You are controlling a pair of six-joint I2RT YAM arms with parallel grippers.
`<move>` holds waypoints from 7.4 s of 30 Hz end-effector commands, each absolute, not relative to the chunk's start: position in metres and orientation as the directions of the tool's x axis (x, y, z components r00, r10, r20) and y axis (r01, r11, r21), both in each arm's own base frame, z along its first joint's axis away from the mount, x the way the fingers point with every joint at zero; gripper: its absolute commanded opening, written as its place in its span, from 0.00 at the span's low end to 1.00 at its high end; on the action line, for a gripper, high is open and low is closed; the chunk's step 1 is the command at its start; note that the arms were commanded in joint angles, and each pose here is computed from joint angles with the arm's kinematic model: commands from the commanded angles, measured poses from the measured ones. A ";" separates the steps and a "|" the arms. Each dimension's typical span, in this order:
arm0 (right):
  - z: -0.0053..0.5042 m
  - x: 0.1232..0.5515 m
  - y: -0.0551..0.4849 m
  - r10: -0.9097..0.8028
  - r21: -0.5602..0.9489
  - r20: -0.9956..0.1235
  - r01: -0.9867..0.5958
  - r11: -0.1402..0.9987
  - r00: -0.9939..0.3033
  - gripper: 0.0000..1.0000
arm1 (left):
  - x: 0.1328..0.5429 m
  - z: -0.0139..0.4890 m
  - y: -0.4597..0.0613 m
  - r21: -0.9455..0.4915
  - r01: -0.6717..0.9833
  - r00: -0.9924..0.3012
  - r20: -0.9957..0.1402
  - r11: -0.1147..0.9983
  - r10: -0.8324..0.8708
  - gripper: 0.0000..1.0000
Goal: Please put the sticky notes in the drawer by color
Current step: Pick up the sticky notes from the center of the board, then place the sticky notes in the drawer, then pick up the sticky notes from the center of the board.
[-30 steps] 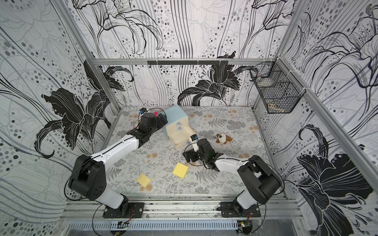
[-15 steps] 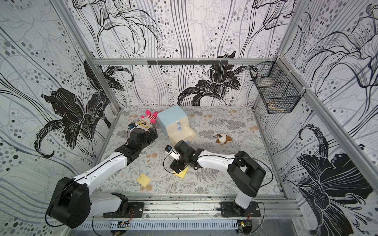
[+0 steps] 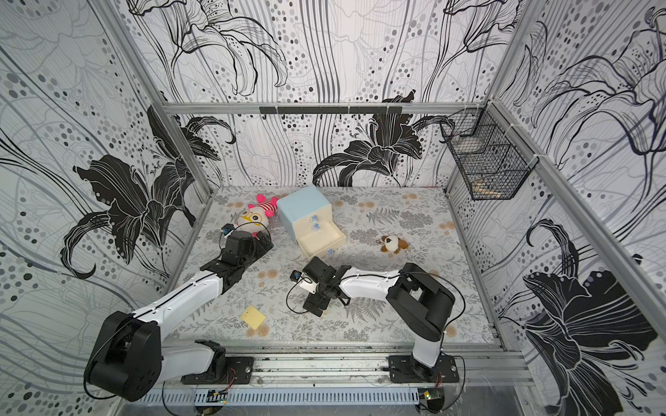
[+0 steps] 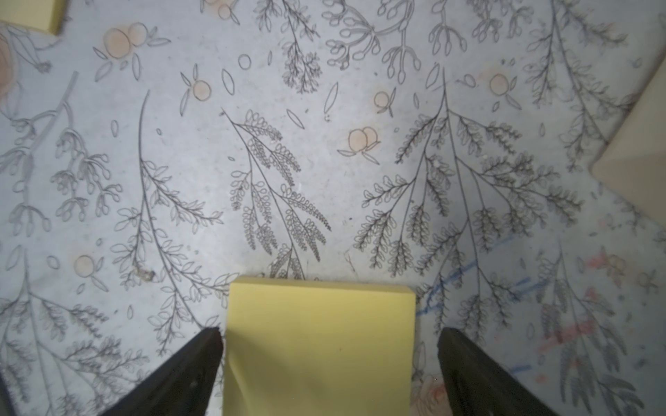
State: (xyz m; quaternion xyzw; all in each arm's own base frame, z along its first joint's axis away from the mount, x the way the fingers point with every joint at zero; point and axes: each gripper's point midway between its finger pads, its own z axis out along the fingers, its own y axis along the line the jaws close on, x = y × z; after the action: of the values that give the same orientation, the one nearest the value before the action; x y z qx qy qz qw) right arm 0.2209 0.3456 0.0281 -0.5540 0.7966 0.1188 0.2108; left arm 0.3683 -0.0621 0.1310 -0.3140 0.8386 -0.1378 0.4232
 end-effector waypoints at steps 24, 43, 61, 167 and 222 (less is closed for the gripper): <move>0.010 0.215 0.327 -0.858 -0.070 -0.398 -0.922 0.381 -0.325 0.76 | 0.377 0.127 -0.066 -0.514 -0.397 -0.449 -0.614 0.760 -0.649 0.97; 0.034 0.220 0.331 -0.820 -0.076 -0.476 -0.914 0.398 -0.317 0.69 | 0.373 0.127 -0.074 -0.523 -0.368 -0.484 -0.598 0.769 -0.639 0.97; 0.091 0.254 0.316 -0.648 0.047 -0.667 -0.888 0.457 -0.368 0.70 | 0.285 0.130 -0.210 -0.884 0.203 -0.840 -0.378 0.421 -0.389 0.91; 0.156 0.321 0.220 -0.281 0.057 -0.845 -0.600 0.798 -0.455 0.99 | 0.406 0.098 -0.239 -0.938 -0.269 -0.564 -0.028 0.216 -0.825 0.02; 0.118 0.313 0.315 -0.378 0.142 -0.812 -0.778 0.612 -0.445 0.99 | 0.187 0.025 -0.051 -0.123 -0.766 -0.537 -0.416 0.631 -0.734 0.83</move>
State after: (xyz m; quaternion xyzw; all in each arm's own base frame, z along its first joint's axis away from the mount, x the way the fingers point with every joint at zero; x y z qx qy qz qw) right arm 0.3105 0.3061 0.1108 -0.3518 0.8177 0.2492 0.3815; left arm 0.1868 -0.0460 0.0311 -0.4214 0.8752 0.0515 0.2319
